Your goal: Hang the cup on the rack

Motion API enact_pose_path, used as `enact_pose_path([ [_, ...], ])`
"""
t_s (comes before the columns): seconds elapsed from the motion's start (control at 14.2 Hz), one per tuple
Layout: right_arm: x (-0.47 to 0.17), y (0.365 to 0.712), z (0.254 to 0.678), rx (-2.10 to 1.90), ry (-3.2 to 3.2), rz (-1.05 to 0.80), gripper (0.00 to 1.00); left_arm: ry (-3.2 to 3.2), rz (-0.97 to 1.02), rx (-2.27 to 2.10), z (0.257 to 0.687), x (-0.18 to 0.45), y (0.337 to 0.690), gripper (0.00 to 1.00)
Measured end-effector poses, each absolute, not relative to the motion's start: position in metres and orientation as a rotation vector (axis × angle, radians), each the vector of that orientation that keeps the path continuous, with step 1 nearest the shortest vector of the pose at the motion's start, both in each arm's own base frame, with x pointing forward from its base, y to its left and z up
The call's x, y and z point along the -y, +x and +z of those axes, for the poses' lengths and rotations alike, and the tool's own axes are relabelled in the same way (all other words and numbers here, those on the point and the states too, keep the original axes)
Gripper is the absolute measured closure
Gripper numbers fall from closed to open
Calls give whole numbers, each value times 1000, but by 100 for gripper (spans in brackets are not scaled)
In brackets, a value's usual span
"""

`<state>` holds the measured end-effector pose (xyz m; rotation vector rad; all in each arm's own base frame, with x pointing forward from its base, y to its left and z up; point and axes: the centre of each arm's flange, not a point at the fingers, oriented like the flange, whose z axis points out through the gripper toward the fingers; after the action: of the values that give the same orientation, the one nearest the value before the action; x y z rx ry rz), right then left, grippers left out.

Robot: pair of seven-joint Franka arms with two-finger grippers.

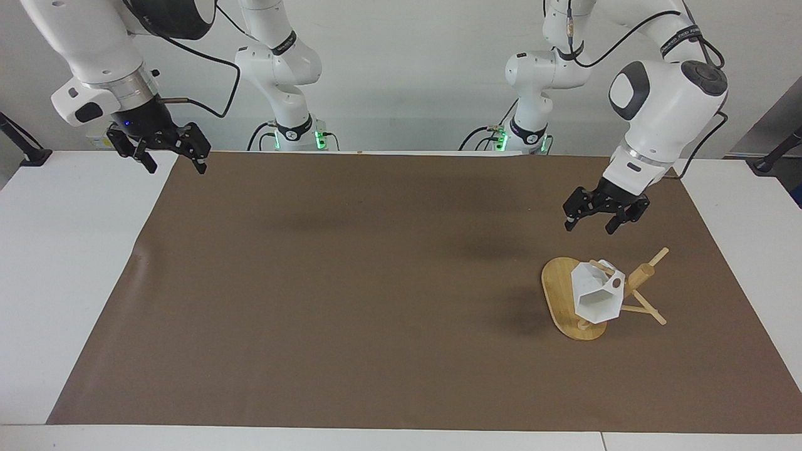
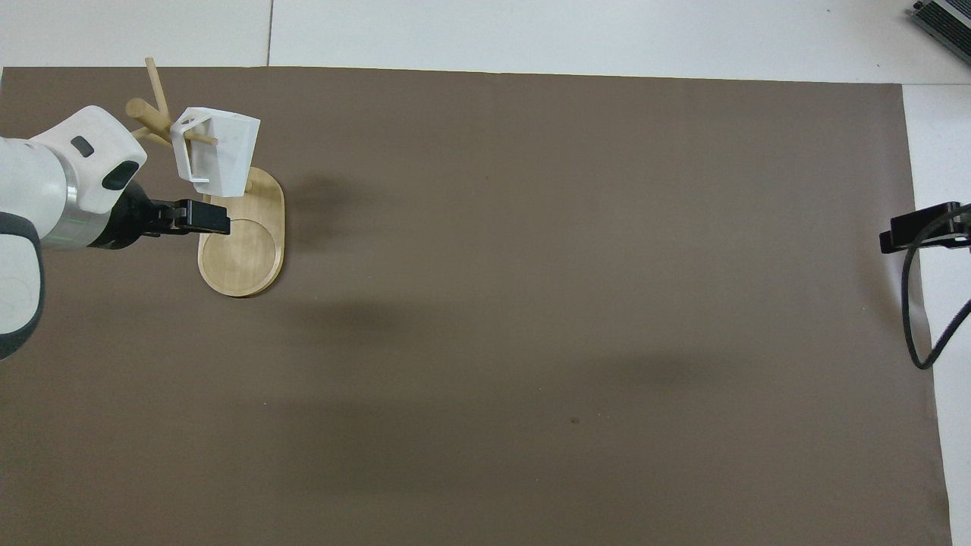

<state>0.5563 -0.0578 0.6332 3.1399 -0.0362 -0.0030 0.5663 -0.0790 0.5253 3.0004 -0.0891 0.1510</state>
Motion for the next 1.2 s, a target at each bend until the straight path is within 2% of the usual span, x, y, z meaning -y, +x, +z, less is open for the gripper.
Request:
enact_pose_path([
  [0.28, 58, 556, 633, 36, 3140, -3, 0, 3032, 97, 189, 548, 77, 547, 0],
  [0.63, 58, 556, 633, 36, 3140, -3, 0, 3056, 29, 230, 603, 75, 536, 0],
  [1.2, 58, 556, 633, 36, 3140, -3, 0, 3071, -38, 225, 656, 64, 536, 0],
])
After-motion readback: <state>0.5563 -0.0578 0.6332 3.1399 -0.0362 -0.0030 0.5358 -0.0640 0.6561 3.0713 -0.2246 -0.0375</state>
